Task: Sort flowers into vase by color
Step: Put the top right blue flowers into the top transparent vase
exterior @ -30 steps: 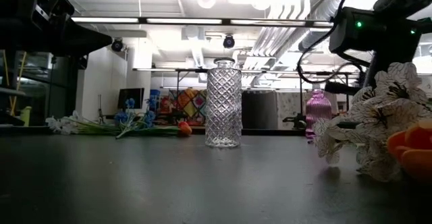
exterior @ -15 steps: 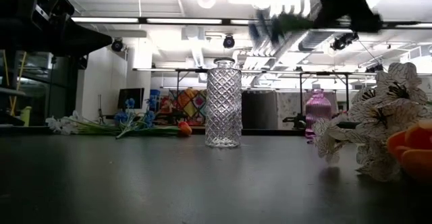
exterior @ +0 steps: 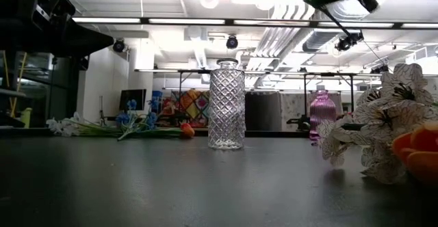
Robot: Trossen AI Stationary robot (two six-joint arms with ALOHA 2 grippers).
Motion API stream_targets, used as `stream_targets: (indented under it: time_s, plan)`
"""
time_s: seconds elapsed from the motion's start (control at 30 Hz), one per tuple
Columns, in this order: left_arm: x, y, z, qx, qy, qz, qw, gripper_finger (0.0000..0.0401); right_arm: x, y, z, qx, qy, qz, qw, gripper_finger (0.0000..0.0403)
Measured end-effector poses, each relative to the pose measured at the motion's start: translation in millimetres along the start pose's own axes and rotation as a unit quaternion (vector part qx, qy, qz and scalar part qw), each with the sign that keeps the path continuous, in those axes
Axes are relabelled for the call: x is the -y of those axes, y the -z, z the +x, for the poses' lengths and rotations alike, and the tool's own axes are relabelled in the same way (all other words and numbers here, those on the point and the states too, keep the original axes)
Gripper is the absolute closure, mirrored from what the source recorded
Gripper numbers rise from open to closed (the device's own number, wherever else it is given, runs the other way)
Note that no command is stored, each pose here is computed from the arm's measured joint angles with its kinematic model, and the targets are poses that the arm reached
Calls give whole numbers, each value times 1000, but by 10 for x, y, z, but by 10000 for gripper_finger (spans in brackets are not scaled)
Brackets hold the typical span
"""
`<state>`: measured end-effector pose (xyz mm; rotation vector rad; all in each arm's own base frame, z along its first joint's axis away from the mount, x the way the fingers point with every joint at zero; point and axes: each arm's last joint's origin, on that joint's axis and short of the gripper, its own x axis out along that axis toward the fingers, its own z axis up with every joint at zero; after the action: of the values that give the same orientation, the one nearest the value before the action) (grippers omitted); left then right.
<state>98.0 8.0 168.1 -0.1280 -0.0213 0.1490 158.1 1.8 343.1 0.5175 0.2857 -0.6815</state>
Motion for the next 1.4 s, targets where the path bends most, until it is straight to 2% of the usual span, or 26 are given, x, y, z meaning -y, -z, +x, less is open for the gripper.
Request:
stream_targets:
  time_s: [0.1, 0.2, 0.33, 0.43, 0.53, 0.63, 0.8, 1.0, 1.3, 1.4]
  plan:
    - [0, 0, 0, 0, 0, 0, 1000, 400, 185, 134, -51, 33, -29, 38, 998, 403]
    - [0, -1, 0, 0, 0, 0, 1000, 400, 276, 284, -7, 85, -85, 76, 990, 403]
    - [0, 0, 0, 0, 0, 0, 1000, 400, 258, 475, 146, 158, -196, 117, 961, 403]
    - [0, 0, 0, 0, 0, 0, 1000, 400, 216, 632, 291, 178, -260, 130, 940, 403]
    - [0, 0, 0, 0, 0, 0, 1000, 400, 134, 748, 441, 156, -284, 114, 939, 403]
    - [0, -1, 0, 0, 0, 0, 1000, 400, 12, 814, 595, 127, -286, 88, 946, 403]
    - [0, 0, 0, 0, 0, 0, 1000, 400, -202, 807, 774, 143, -294, 32, 944, 403]
    - [0, -1, 0, 0, 0, 0, 1000, 400, -458, 717, 886, 178, -346, -64, 919, 403]
    - [0, -2, 0, 0, 0, 0, 1000, 400, -588, 575, 1326, 207, -393, -84, 892, 403]
    - [0, -2, 0, 0, 0, 0, 1000, 400, -590, 598, 1473, 197, -396, -84, 893, 403]
